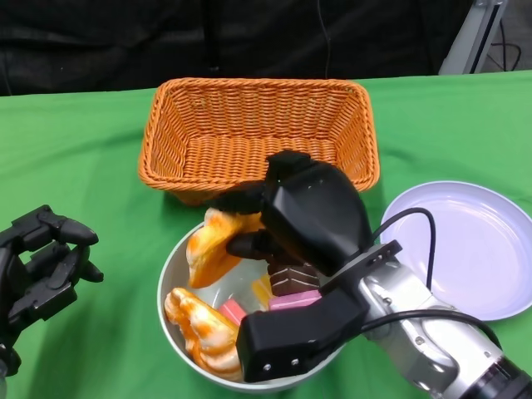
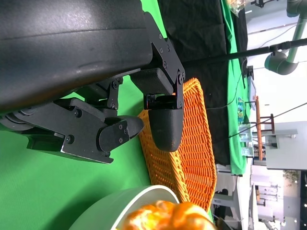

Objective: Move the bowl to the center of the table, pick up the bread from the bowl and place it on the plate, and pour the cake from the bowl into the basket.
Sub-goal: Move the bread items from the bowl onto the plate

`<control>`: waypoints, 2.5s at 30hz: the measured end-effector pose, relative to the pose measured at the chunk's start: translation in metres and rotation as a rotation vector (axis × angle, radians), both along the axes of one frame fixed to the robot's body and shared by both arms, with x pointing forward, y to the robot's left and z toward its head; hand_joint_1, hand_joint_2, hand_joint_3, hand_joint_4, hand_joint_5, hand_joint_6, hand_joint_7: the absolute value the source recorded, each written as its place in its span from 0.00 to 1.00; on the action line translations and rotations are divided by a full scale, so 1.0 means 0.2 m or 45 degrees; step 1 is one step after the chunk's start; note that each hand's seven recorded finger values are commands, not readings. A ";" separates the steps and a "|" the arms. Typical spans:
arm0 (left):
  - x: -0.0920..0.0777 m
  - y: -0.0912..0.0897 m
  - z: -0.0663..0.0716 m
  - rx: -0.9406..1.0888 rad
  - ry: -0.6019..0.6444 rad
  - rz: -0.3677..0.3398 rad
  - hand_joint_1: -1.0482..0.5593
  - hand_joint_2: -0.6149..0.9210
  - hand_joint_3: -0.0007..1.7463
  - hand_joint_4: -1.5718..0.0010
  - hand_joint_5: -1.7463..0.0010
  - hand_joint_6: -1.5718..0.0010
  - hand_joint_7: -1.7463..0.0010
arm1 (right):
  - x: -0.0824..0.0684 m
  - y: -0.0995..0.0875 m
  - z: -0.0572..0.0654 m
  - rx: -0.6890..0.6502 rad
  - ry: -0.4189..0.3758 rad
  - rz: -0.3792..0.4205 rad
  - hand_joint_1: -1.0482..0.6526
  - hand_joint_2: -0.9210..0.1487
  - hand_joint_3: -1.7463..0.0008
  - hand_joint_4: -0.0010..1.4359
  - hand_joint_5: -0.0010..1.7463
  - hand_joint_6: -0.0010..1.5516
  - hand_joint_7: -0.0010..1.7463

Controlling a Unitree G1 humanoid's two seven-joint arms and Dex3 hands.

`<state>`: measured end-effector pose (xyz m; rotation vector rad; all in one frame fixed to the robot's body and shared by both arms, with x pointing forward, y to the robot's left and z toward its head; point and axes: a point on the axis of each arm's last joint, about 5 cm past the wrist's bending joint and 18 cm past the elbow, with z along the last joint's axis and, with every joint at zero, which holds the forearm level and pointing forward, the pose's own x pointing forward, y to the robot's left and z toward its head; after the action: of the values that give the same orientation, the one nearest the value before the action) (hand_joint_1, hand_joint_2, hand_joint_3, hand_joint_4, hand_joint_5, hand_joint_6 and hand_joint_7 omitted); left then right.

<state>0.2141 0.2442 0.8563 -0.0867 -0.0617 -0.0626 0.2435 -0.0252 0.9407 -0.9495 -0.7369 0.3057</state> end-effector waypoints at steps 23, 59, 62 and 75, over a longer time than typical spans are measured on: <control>0.00 0.00 0.00 0.017 -0.006 -0.003 0.64 0.88 0.43 0.57 0.10 0.52 0.30 | -0.11 -0.21 0.08 0.270 0.297 0.004 0.48 0.00 0.96 0.46 0.81 0.77 0.06; -0.01 0.03 -0.01 0.026 0.011 0.022 0.65 0.90 0.41 0.57 0.11 0.51 0.31 | -0.15 -0.84 -0.06 0.323 0.636 -0.758 0.49 0.00 0.94 0.52 1.00 0.59 0.45; 0.00 0.03 0.00 0.028 0.005 0.023 0.65 0.89 0.41 0.56 0.11 0.51 0.32 | -0.15 -0.87 -0.10 0.285 0.718 -0.799 0.47 0.00 0.93 0.51 1.00 0.53 0.62; 0.00 0.03 0.00 0.031 -0.004 0.025 0.65 0.90 0.40 0.56 0.11 0.51 0.33 | -0.02 -0.90 -0.14 0.235 0.903 -0.901 0.46 0.00 0.93 0.49 1.00 0.55 0.55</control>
<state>0.2140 0.2512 0.8560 -0.0616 -0.0652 -0.0437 0.2390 -0.2058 0.9125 -0.7925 0.2320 -0.0616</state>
